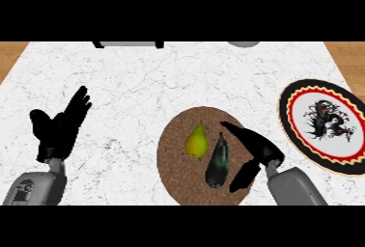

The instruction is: Pick the eggplant from the placemat and place it in the plate

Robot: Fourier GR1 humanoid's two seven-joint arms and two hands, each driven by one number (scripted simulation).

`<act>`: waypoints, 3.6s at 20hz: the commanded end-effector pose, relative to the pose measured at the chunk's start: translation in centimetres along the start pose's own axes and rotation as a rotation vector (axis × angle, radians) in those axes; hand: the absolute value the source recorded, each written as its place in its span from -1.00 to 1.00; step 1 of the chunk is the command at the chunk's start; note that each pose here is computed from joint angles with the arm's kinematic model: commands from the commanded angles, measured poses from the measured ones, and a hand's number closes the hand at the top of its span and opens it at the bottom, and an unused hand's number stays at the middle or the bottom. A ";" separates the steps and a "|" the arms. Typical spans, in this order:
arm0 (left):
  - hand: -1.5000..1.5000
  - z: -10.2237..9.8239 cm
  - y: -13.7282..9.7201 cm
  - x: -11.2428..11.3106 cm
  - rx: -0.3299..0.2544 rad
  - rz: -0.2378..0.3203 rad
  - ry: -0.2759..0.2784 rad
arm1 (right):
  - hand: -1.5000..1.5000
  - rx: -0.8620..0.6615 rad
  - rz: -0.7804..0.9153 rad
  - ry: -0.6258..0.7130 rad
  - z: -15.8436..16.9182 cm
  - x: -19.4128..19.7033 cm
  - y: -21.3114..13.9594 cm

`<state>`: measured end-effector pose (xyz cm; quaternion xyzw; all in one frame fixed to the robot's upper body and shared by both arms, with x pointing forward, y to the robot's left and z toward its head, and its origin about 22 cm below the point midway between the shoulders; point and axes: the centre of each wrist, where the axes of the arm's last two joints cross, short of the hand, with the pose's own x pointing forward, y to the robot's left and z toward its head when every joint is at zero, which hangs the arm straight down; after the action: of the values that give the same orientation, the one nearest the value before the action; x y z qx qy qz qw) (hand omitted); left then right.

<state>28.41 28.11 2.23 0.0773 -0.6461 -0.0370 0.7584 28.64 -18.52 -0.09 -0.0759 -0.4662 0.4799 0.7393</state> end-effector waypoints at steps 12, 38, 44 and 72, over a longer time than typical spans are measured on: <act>0.00 -0.5 0.1 1.0 0.011 -0.003 -0.002 | 1.00 0.126 0.036 -0.108 -1.5 0.1 4.6; 0.00 -0.1 2.2 0.1 0.056 -0.012 0.004 | 1.00 -0.949 0.385 -0.396 14.3 2.4 -2.3; 0.00 -0.2 -0.3 -0.1 -0.008 0.008 0.014 | 1.00 -1.001 0.178 -0.257 13.8 -0.8 -4.0; 0.00 -1.0 0.2 1.4 -0.015 -0.016 -0.023 | -1.00 -0.753 0.047 -0.155 9.6 -19.1 -18.6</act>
<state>29.15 27.94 2.60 0.0755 -0.6485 -0.0431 0.7562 30.25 -45.46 4.56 -0.3422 -0.6346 0.3059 0.6218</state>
